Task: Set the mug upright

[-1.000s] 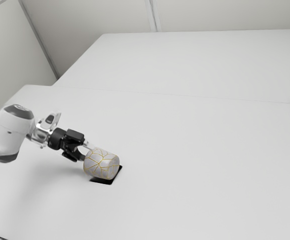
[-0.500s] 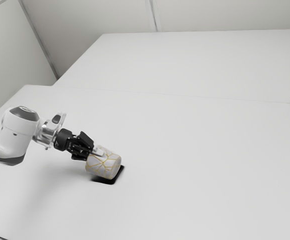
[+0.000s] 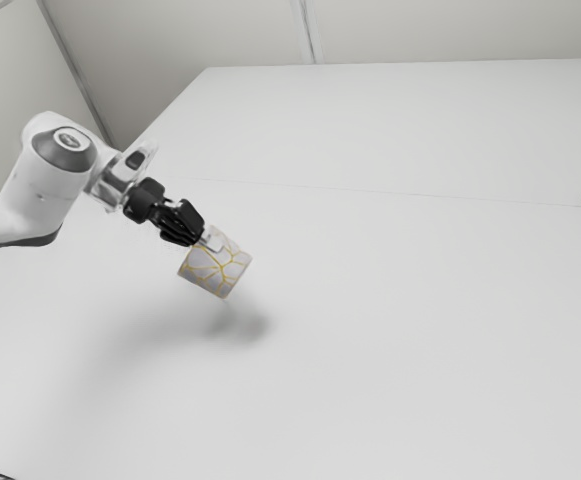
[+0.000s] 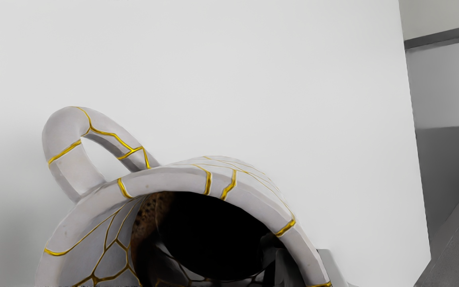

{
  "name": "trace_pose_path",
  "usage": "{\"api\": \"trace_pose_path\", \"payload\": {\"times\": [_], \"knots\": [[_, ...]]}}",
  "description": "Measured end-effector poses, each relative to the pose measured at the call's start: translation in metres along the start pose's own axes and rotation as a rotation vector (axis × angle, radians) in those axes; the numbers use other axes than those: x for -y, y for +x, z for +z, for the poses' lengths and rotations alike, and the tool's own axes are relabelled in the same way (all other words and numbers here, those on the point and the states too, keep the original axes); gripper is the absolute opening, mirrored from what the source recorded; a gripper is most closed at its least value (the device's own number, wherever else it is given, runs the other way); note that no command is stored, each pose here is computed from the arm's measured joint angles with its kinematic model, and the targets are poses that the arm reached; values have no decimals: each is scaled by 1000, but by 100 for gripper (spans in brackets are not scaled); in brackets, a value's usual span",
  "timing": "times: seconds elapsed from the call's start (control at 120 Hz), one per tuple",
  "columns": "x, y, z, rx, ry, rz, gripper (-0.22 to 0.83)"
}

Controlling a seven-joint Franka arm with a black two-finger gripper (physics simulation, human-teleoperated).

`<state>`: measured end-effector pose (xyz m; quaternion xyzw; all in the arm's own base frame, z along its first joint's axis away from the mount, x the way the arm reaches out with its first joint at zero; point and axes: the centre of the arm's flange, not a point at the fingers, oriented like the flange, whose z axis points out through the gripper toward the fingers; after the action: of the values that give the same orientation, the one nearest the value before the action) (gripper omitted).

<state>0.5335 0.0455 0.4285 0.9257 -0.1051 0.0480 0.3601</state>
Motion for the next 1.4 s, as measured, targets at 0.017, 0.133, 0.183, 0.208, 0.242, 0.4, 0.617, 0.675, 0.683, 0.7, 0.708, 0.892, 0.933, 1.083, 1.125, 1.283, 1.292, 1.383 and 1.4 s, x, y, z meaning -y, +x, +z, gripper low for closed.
{"api": "trace_pose_path", "payload": {"times": [0.017,0.133,0.183,0.208,0.242,0.4,0.617,0.675,0.683,0.7,0.708,0.892,0.933,1.083,1.125,1.283,1.292,1.383,1.4], "knots": [[-3,2,0,21,31,19,-14],[-20,11,9,167,256,127,-15],[-26,12,16,216,343,158,-15],[-30,11,20,235,379,169,-16],[-38,2,26,256,421,178,-16],[-59,-37,75,321,541,201,-16],[-62,-43,102,278,652,185,-16],[-59,-49,113,269,675,175,-16],[-58,-50,114,267,678,174,-16],[-58,-51,116,263,684,171,-16],[-57,-51,117,261,686,170,-16],[-55,-55,127,215,724,123,3],[-55,-55,127,204,727,111,12],[-58,-51,123,163,736,76,37],[-68,-45,113,130,743,78,42],[-145,1,52,-1,743,108,52],[-152,4,47,-6,741,110,52],[-238,47,-29,-61,712,135,56],[-254,54,-44,-69,707,142,56]]}}
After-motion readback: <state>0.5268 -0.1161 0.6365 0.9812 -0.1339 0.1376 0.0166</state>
